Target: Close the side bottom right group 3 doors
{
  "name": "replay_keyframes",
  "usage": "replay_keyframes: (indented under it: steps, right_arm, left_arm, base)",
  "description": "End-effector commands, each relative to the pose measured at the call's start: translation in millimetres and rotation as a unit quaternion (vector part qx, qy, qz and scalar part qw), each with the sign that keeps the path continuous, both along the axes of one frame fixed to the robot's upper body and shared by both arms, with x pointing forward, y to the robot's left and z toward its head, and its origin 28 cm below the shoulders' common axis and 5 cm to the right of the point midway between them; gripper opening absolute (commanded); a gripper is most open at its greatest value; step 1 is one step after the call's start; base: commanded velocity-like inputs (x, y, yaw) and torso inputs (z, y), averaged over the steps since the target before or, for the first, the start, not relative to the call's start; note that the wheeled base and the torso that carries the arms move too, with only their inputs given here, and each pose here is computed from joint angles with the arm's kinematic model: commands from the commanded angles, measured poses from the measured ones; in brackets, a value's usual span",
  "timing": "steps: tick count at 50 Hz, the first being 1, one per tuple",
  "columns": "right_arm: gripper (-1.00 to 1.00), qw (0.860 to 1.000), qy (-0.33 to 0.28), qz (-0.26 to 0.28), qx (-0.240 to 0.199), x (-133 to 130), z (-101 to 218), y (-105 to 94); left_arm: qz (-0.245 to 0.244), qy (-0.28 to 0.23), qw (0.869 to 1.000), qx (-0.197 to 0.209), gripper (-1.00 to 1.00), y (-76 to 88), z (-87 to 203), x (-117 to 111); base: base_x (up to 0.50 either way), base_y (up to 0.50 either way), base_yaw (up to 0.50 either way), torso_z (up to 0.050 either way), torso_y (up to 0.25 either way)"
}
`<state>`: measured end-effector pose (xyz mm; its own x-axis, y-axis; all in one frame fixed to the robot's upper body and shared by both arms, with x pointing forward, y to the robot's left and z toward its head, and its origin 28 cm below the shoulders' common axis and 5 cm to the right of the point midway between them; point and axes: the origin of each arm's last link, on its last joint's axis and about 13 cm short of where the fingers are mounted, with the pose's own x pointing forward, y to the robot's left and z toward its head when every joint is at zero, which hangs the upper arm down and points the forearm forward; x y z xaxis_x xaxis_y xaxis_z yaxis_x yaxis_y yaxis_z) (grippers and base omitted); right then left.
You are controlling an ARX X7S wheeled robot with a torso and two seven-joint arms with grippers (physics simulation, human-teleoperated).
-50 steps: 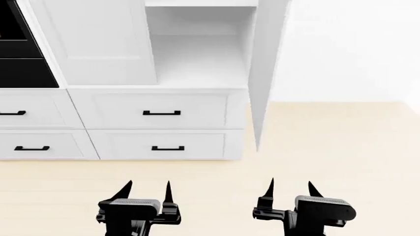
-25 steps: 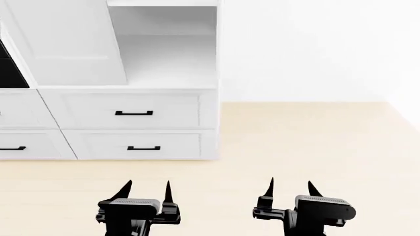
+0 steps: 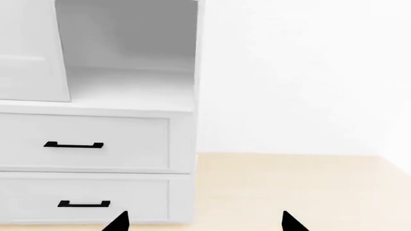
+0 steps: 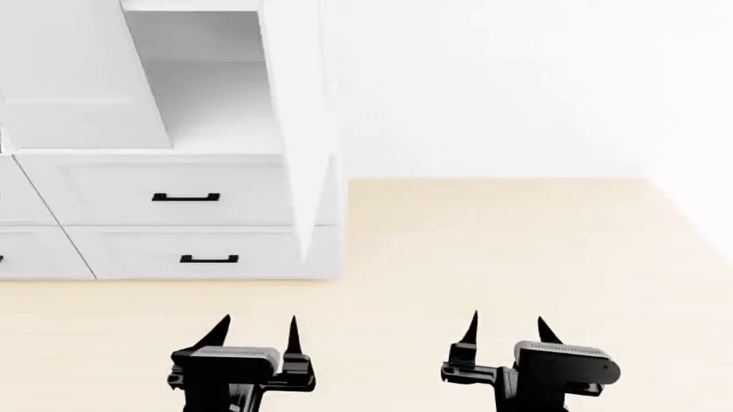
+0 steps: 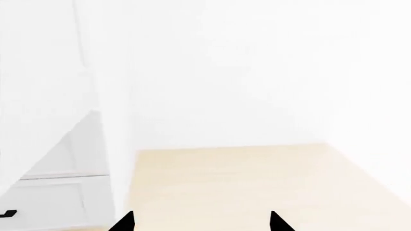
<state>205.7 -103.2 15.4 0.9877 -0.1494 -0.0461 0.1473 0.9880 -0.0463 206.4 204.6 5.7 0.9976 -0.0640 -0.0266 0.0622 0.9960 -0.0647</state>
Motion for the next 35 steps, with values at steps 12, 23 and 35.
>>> replay_keyframes:
  steps: [12,23,35]
  right_arm:
    - [1.0,1.0,0.0,0.0,0.0,-0.5,-1.0,0.0]
    - [1.0,1.0,-0.001,-0.002,0.0,-0.1,-0.4,-0.3]
    - [1.0,1.0,-0.005,0.001,0.0,-0.2,0.6,0.2]
  left_arm:
    - [0.0,-0.001,1.0,0.0,1.0,0.0,-0.4,-0.4]
    - [-0.001,-0.002,1.0,0.0,1.0,-0.2,0.1,-0.2]
    - [0.001,0.0,1.0,0.0,1.0,0.3,-0.7,0.3]
  base:
    - [0.0,-0.5,0.0,0.0,0.0]
    - [0.0,-0.5,0.0,0.0,0.0]
    - [0.0,-0.46,0.0,0.0,0.0]
